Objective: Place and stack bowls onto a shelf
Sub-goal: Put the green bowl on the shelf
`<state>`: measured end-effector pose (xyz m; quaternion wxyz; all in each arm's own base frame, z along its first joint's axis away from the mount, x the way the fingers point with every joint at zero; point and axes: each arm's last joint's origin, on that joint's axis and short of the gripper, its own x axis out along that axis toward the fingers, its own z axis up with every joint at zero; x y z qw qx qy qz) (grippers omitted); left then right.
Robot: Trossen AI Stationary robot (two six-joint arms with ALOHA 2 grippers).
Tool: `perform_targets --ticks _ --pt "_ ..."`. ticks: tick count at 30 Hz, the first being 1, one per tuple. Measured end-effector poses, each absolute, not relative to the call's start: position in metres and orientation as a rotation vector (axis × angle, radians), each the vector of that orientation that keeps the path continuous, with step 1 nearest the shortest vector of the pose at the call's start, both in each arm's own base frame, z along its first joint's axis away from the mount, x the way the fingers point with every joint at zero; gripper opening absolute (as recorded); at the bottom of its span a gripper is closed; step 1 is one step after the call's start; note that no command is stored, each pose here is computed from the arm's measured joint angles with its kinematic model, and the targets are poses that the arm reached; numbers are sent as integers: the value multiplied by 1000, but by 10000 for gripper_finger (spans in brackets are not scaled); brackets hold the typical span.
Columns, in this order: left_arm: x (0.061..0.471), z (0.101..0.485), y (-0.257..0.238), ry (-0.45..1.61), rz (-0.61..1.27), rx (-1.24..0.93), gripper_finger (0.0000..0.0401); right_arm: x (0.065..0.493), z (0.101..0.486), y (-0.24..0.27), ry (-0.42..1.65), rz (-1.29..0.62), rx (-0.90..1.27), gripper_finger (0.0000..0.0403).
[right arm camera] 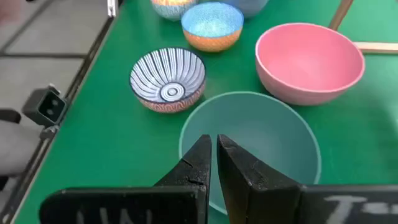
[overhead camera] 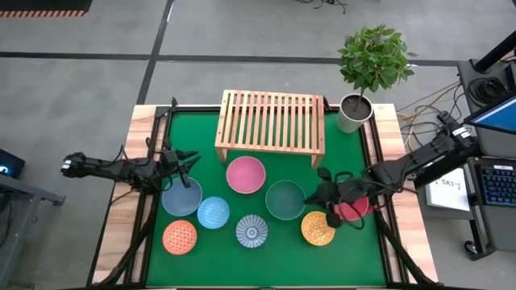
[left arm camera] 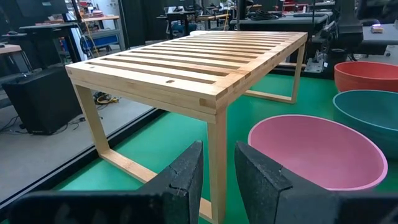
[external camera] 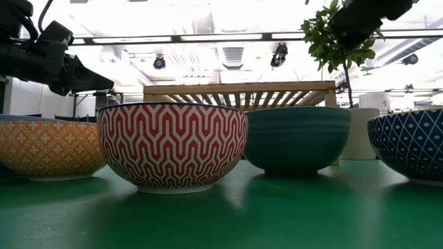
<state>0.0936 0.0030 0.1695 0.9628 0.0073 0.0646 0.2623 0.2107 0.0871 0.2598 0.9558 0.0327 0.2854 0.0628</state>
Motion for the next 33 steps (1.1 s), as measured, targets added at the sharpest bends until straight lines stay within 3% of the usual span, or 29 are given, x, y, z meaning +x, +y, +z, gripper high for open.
perform_targets --ticks 5,9,18,22,24,28,33 --pt "93 170 3 202 513 285 75 226 261 94 616 124 47 18" --pt "93 170 3 207 512 300 75 233 261 97 663 108 65 18" --pt "94 170 3 179 518 204 75 246 283 103 818 75 23 18" --pt "95 170 1 58 448 -296 75 255 300 107 844 85 -21 18" --pt "95 170 0 35 447 -418 75 262 307 110 831 87 -16 18" --pt "95 170 1 53 457 -326 75 277 318 116 800 90 1 18" --pt "95 170 1 69 454 -254 75 294 328 123 766 166 -173 18"
